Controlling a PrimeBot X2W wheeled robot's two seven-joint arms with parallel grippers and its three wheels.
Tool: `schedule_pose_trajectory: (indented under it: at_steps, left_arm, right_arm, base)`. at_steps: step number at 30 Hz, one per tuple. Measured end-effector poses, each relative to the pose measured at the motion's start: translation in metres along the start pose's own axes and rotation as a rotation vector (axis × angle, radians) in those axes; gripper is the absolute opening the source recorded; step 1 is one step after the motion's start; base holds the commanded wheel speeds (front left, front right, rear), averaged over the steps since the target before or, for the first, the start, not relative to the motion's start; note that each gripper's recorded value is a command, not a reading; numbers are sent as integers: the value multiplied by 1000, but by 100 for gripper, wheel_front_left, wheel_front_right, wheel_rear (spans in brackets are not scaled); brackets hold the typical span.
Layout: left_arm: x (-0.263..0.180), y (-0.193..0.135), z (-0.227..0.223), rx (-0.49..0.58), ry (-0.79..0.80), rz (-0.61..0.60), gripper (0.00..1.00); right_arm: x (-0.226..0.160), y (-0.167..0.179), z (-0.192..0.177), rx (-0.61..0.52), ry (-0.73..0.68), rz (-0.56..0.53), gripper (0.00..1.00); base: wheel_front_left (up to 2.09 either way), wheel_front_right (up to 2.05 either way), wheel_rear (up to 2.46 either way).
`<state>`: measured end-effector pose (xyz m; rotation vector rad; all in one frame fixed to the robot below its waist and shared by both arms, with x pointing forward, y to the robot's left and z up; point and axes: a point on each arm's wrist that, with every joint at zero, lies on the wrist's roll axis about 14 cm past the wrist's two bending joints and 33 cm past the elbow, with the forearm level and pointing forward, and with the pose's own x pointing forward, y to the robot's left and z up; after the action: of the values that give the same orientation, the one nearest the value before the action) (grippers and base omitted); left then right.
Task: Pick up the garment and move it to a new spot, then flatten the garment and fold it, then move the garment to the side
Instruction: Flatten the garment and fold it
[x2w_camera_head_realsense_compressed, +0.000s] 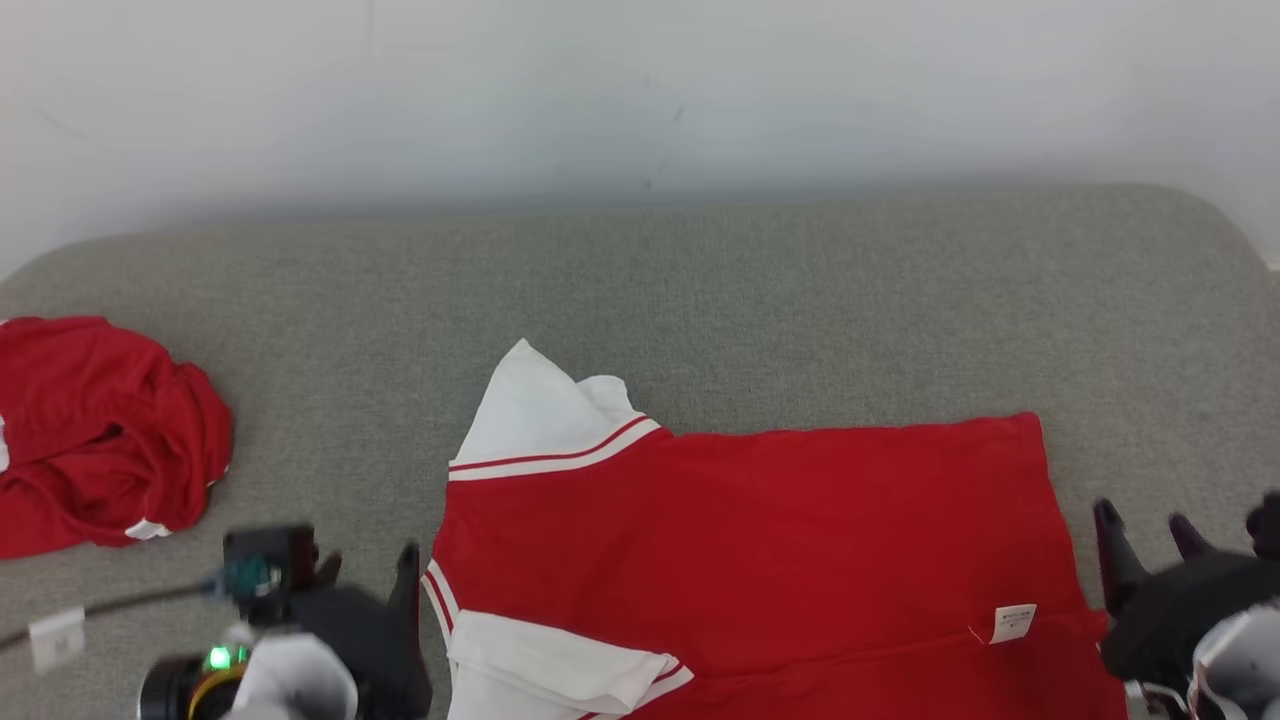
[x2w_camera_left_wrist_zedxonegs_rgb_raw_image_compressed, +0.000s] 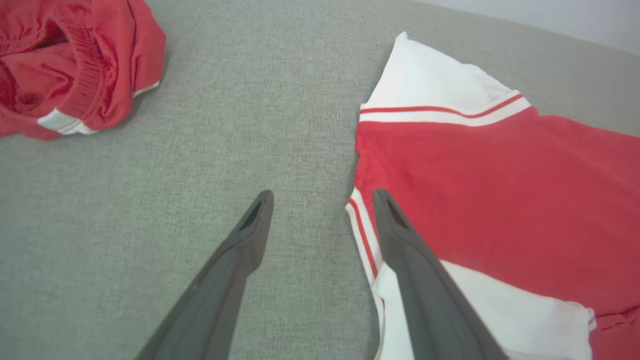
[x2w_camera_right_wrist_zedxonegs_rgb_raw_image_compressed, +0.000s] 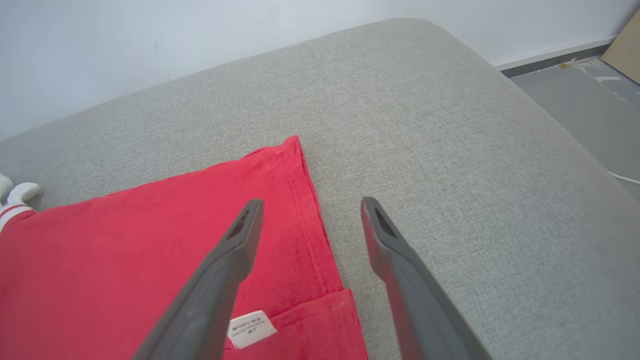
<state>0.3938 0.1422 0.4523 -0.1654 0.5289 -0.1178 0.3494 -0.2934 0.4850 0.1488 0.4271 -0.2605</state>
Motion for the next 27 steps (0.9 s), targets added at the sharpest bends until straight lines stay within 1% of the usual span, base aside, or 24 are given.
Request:
schedule_pose_trajectory:
  at_steps: [5,8,11,18,21,27]
  left_arm:
    - [33,-30,46,7,-46,-90,100]
    - [53,-46,63,14,-36,-131,100]
    - [72,-56,69,43,-3,-154,100]
    - [115,-69,76,106,78,-163,100]
    - [127,-70,75,111,95,-156,100]
    - [159,-66,69,185,159,-140,100]
  right_arm:
    - [24,20,14,-35,15,42,100]
    - [39,32,15,-63,41,71,100]
    - [53,43,17,-92,60,96,100]
    - [76,58,27,-125,62,131,100]
    - [82,62,26,-132,67,142,100]
    - [98,60,19,-160,89,141,100]
  base:
    - [0,0,0]
    - [0,0,0]
    - [0,0,0]
    - [0,0,0]
    - [0,0,0]
    - [0,0,0]
